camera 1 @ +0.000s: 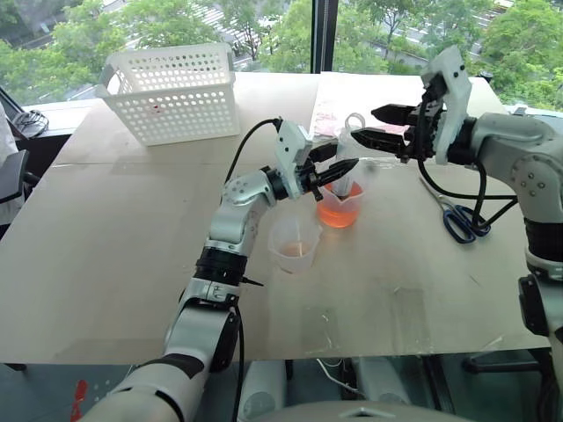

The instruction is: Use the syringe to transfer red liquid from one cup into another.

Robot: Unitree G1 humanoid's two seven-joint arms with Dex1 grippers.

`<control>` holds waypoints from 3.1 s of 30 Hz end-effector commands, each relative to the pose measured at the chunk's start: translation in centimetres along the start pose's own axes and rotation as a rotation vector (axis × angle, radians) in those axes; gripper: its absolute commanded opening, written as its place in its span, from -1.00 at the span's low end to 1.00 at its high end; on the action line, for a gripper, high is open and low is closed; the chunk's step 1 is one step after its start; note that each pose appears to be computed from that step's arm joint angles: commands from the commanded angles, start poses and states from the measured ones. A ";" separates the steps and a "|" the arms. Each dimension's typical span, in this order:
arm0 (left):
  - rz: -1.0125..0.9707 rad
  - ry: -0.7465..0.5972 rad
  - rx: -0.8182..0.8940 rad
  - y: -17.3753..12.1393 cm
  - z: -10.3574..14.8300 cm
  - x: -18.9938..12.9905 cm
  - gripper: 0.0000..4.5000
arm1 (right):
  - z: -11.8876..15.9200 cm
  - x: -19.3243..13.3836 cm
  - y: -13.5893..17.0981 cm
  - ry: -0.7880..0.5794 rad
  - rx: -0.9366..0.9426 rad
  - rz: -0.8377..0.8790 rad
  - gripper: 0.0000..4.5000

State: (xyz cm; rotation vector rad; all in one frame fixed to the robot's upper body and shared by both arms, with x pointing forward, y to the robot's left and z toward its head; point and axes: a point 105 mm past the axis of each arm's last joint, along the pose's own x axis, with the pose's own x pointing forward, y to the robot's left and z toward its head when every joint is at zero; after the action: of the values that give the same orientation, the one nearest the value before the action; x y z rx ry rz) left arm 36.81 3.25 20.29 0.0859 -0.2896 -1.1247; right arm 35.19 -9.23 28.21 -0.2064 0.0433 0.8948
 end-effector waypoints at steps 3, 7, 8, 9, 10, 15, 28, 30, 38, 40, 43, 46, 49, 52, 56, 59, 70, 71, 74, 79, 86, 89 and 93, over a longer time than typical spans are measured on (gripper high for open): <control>0.019 -0.016 0.079 -0.2 1.5 0.7 -0.35 | 2.5 -0.6 -0.7 -0.042 -0.067 -0.143 0.47; 0.042 -0.024 0.084 -0.2 1.7 0.9 -0.35 | 1.7 -0.5 -0.3 0.007 -0.133 -0.247 0.47; 0.048 -0.027 0.085 -0.2 1.8 1.0 -0.35 | 1.4 -0.5 0.0 0.020 -0.153 -0.256 0.47; 0.052 -0.029 0.085 -0.2 1.8 1.0 -0.35 | 1.3 -0.5 0.2 0.028 -0.164 -0.261 0.47; 0.058 -0.031 0.085 -0.2 1.9 1.0 -0.35 | 1.3 -0.4 0.6 0.027 -0.164 -0.259 0.47; 0.070 -0.033 0.082 -0.4 1.9 1.0 -0.35 | 1.1 -0.2 1.3 0.047 -0.220 -0.297 0.47; 0.069 -0.028 0.077 -0.9 1.6 1.2 -0.35 | 1.9 0.3 1.5 0.022 -0.261 -0.337 -0.99; 0.069 -0.028 0.072 -1.0 1.6 1.2 -0.35 | 2.0 0.3 1.6 0.020 -0.265 -0.336 -0.99; 0.070 -0.013 0.032 -1.0 1.0 1.0 -0.35 | 3.2 0.4 1.6 -0.015 -0.305 -0.339 -0.99; 0.067 -0.010 0.030 -1.1 0.9 0.9 -0.35 | 3.5 0.5 1.6 -0.023 -0.319 -0.337 -0.99; 0.064 -0.006 0.027 -1.1 0.8 0.9 -0.35 | 3.8 0.5 1.6 -0.030 -0.336 -0.334 -0.99; 0.060 -0.001 0.024 -1.2 0.7 0.8 -0.35 | 4.2 0.5 1.5 -0.043 -0.349 -0.335 -0.99; 0.058 0.001 0.022 -1.3 0.6 0.8 -0.35 | 4.5 0.5 1.3 -0.051 -0.358 -0.339 -0.99; 0.054 0.004 0.018 -1.4 0.6 0.7 -0.35 | 4.8 0.4 1.0 -0.056 -0.369 -0.348 -0.99; 0.048 0.009 0.014 -1.5 0.5 0.6 -0.35 | 5.2 0.3 0.7 -0.066 -0.378 -0.357 -0.99; 0.042 0.012 0.012 -1.7 0.3 0.6 -0.35 | 5.5 0.1 0.5 -0.071 -0.384 -0.364 -0.99; 0.034 0.015 0.008 -1.9 0.3 0.7 -0.35 | 6.2 -0.2 0.0 -0.085 -0.398 -0.379 -0.99; 0.034 0.015 0.007 -2.0 0.3 0.7 -0.35 | 6.2 -0.2 0.0 -0.086 -0.399 -0.380 -0.99; 0.032 0.015 0.006 -2.0 0.3 0.7 -0.35 | 6.3 -0.2 0.0 -0.086 -0.401 -0.380 -0.99; 0.033 0.016 0.005 -2.0 0.3 0.7 -0.35 | 6.4 -0.3 -0.1 -0.086 -0.404 -0.382 -0.99; 0.035 0.013 0.003 -2.0 0.3 0.7 -0.35 | 6.5 -0.3 -0.2 -0.087 -0.408 -0.380 -0.99; 0.036 0.013 0.003 -2.0 0.3 0.7 -0.35 | 6.4 -0.3 -0.1 -0.087 -0.409 -0.378 -0.99; 0.039 0.010 0.004 -2.0 0.3 0.7 -0.35 | 6.5 -0.3 -0.1 -0.090 -0.411 -0.374 -0.99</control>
State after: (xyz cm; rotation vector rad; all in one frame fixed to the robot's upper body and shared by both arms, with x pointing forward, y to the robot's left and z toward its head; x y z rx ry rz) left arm 36.47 3.13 20.53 0.0665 -0.2769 -1.0104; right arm 35.17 -6.73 29.97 -0.5088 -0.0899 0.6455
